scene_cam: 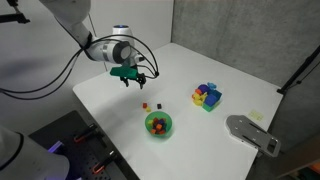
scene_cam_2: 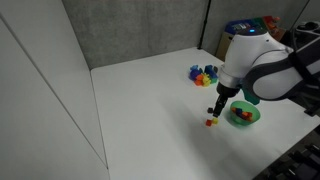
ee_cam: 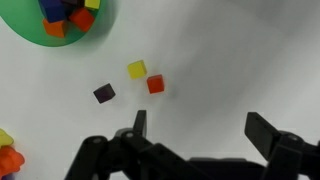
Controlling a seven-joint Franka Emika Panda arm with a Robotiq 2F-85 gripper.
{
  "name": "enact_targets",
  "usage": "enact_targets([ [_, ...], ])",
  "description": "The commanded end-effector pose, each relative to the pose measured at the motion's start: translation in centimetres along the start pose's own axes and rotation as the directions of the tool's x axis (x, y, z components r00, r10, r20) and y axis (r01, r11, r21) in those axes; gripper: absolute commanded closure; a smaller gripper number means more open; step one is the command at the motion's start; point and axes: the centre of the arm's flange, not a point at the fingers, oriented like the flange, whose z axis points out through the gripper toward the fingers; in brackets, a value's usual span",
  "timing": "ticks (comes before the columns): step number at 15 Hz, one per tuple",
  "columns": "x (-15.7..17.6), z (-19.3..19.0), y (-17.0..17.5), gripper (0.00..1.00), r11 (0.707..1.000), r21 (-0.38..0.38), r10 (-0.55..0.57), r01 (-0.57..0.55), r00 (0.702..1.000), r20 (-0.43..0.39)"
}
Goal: Pick up the small orange block and put it in the green bowl
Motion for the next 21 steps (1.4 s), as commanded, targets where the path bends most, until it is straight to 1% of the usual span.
enact_targets([
  [1,2.1,2.0,1.2,0.0,0.999,-0.029,-0.036,0.036,0.999,-0.005],
  [2,2.2,2.1,1.4,0.0,0.999,-0.036,-0.035,0.035,0.999,-0.005],
  [3,0.9,1.8,0.8,0.0,1.0,-0.015,-0.018,0.018,1.0,0.006],
  [9,1.7,2.5,1.3,0.0,0.999,-0.02,-0.026,0.026,1.0,0.003],
  [10,2.0,3.0,1.8,0.0,0.999,-0.03,-0.027,0.027,1.0,0.004],
  [13,2.3,4.7,2.7,0.0,0.998,-0.028,-0.056,0.056,0.998,0.001],
  [15,2.4,6.0,3.1,0.0,0.997,-0.024,-0.07,0.069,0.997,-0.015],
  [19,2.7,8.6,3.4,0.0,0.991,-0.005,-0.135,0.135,0.989,-0.063],
  [21,2.8,9.9,3.5,0.0,0.982,-0.006,-0.187,0.187,0.979,-0.08],
])
